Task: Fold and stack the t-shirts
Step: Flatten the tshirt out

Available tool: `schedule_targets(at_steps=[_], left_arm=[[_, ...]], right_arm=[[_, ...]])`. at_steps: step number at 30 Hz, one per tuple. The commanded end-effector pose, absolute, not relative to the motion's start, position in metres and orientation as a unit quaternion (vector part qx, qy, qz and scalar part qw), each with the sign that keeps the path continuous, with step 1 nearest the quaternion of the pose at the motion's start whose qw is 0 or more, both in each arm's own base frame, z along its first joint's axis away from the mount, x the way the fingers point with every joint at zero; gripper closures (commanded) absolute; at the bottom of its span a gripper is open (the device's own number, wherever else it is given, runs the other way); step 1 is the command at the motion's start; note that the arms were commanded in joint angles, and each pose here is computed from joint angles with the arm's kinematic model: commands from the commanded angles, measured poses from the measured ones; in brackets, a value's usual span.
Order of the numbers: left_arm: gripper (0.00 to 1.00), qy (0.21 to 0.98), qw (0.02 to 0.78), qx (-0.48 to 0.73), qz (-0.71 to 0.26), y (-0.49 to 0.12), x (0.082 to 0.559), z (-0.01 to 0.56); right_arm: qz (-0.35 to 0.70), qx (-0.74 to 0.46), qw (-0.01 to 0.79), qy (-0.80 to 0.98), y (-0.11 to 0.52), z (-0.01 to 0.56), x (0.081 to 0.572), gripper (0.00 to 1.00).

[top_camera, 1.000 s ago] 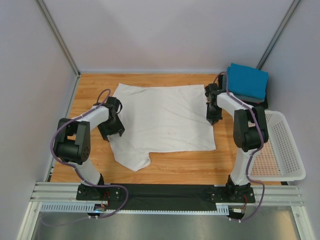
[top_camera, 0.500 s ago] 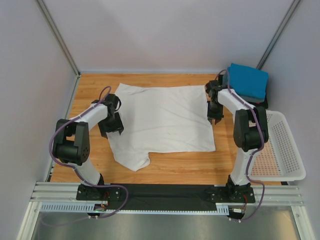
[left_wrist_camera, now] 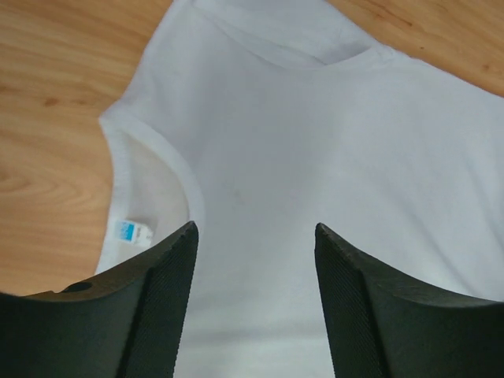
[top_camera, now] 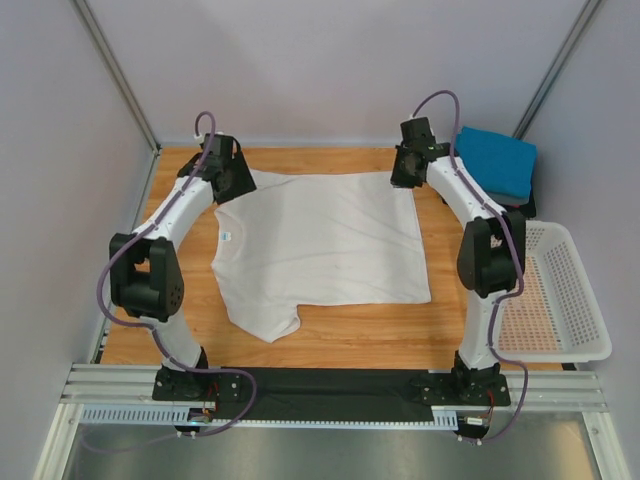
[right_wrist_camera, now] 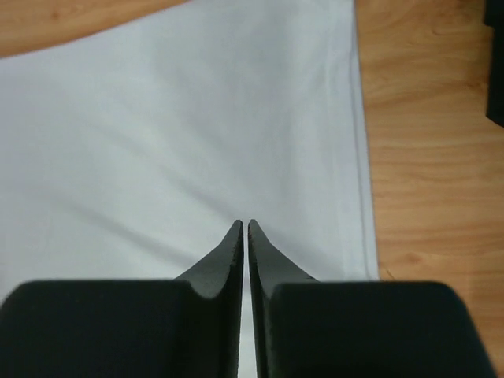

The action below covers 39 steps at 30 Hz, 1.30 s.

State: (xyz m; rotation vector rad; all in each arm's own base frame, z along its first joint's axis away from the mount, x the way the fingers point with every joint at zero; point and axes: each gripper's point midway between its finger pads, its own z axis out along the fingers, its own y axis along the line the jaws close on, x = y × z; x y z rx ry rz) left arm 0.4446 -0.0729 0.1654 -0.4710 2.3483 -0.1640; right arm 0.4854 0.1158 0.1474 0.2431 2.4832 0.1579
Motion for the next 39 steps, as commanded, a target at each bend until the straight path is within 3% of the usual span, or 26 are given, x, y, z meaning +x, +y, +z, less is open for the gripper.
schedule_targets(at_steps=[1, 11, 21, 34, 39], left_arm=[[0.33, 0.906, 0.366, -0.179, -0.116, -0.097, 0.48, 0.141], [0.4, 0.932, 0.281, -0.192, -0.128, -0.133, 0.477, 0.06], [0.42, 0.964, 0.153, -0.212, -0.045, -0.116, 0.39, 0.007], [0.44, 0.98, 0.056, -0.189, 0.01, -0.098, 0.266, 0.011], [0.43, 0.978, 0.112, -0.178, -0.011, -0.098, 0.274, 0.043]], right_arm=[[0.097, 0.109, 0.347, 0.926, 0.139, 0.128, 0.53, 0.96], [0.045, 0.102, 0.261, 0.959, 0.128, 0.038, 0.516, 1.0], [0.008, 0.107, 0.186, 0.977, 0.109, 0.005, 0.453, 1.0], [0.008, 0.142, 0.119, 0.983, 0.091, 0.004, 0.339, 1.0], [0.032, 0.136, 0.144, 0.98, 0.097, 0.029, 0.339, 1.0]])
